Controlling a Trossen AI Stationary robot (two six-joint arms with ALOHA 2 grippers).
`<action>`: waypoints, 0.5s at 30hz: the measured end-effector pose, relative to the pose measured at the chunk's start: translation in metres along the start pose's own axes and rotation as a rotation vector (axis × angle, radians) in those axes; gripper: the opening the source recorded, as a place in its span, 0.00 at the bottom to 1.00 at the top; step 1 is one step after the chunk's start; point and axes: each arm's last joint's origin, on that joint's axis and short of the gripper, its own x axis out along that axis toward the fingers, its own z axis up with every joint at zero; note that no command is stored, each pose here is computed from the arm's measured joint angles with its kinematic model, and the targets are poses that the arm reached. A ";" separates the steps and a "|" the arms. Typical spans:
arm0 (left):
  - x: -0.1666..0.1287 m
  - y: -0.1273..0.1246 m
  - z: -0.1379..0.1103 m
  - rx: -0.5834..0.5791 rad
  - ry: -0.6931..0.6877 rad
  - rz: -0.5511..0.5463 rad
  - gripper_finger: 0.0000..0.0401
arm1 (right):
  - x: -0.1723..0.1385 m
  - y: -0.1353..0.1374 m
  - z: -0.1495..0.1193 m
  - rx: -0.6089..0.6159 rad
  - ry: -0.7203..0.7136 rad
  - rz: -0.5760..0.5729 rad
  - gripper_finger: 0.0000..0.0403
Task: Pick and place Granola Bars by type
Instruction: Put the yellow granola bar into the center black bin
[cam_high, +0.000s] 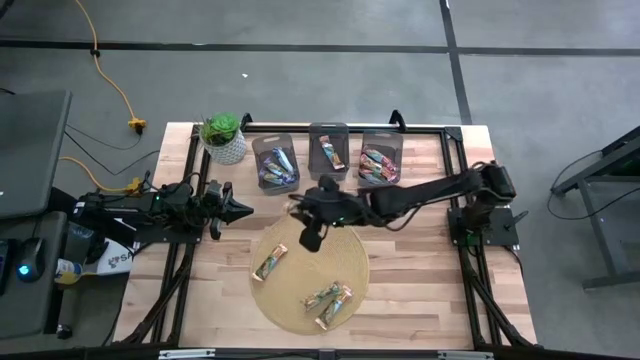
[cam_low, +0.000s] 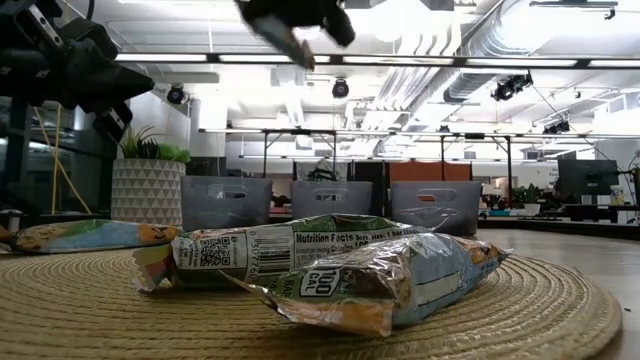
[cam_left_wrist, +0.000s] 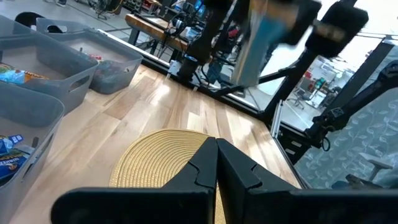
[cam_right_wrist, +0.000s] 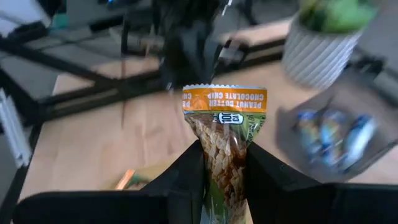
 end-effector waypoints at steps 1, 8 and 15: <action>0.000 0.000 0.000 0.000 0.000 0.000 0.00 | -0.006 -0.001 0.005 -0.014 -0.023 -0.014 0.19; 0.000 0.000 0.000 0.000 0.000 0.000 0.00 | -0.035 -0.006 0.034 -0.124 -0.208 -0.147 0.19; 0.000 0.000 0.000 0.000 0.000 0.000 0.00 | -0.040 -0.008 0.051 -0.266 -0.357 -0.291 0.19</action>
